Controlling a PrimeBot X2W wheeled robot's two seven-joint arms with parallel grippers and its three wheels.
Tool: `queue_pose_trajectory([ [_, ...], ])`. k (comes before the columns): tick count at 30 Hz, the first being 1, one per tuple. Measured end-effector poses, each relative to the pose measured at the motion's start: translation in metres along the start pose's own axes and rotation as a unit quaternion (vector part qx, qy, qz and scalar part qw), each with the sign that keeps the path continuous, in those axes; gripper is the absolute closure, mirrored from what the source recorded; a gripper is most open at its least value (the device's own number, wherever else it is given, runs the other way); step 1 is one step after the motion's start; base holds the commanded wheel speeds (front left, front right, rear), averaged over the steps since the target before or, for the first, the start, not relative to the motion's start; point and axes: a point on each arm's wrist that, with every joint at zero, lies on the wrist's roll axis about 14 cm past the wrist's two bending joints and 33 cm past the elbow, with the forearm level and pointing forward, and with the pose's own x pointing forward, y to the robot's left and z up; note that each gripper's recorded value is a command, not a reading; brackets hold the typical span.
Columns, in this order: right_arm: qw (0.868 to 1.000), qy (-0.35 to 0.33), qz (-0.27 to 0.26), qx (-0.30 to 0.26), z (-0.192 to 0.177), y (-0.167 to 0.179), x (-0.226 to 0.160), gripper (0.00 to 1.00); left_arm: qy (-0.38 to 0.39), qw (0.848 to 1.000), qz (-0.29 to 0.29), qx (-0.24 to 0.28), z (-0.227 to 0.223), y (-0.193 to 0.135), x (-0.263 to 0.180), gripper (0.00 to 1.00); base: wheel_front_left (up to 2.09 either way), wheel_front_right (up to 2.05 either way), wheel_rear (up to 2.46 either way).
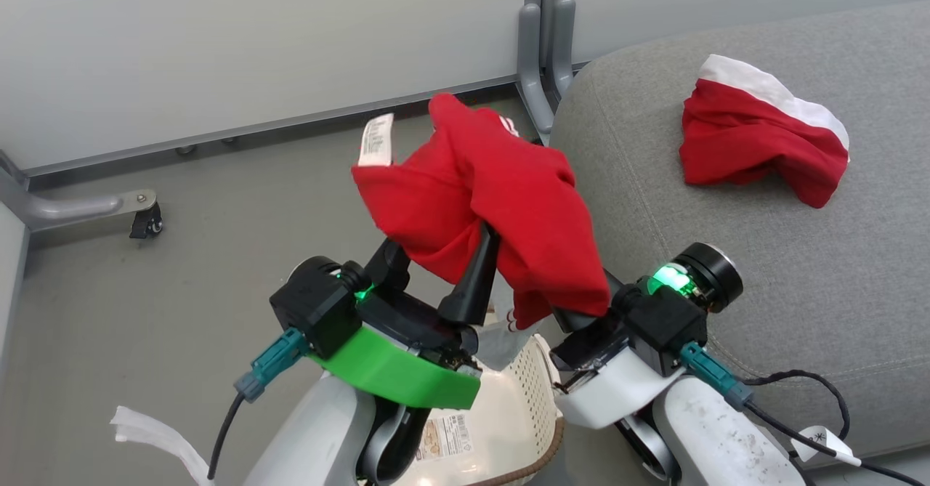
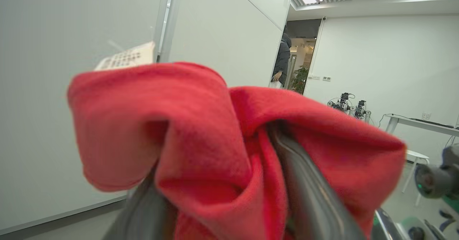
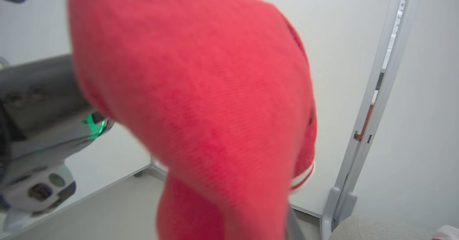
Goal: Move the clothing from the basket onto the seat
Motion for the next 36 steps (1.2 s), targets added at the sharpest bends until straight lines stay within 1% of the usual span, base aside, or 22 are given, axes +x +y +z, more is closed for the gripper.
queue_pose_trajectory([
  [8,1.0,-0.007,-0.015,0.004,0.003,-0.009,0.001,1.0,0.02,0.999,0.026,0.017,-0.011,0.018,-0.007,0.0,0.0,0.0,0.0],
  [15,0.999,-0.007,-0.041,0.006,0.003,-0.024,-0.004,1.0,0.046,0.997,0.059,0.026,-0.026,0.035,-0.023,0.0,0.0,0.0,0.0],
  [19,0.998,-0.007,-0.058,0.005,0.003,-0.035,-0.005,1.0,0.064,0.994,0.079,0.044,-0.033,0.048,-0.035,0.0,0.0,0.0,0.0],
  [23,0.997,-0.006,-0.075,0.005,0.002,-0.045,-0.009,1.0,0.08,0.989,0.112,0.057,-0.037,0.067,-0.053,0.0,0.0,0.0,0.0],
  [31,0.995,-0.006,-0.097,0.005,0.002,-0.057,-0.014,1.0,0.099,0.978,0.169,0.072,-0.039,0.096,-0.085,0.0,0.0,0.0,0.0],
  [36,0.992,0.001,-0.122,0.012,-0.003,-0.067,-0.023,1.0,0.128,0.96,0.228,0.097,-0.042,0.125,-0.126,0.0,0.0,0.0,0.0],
])
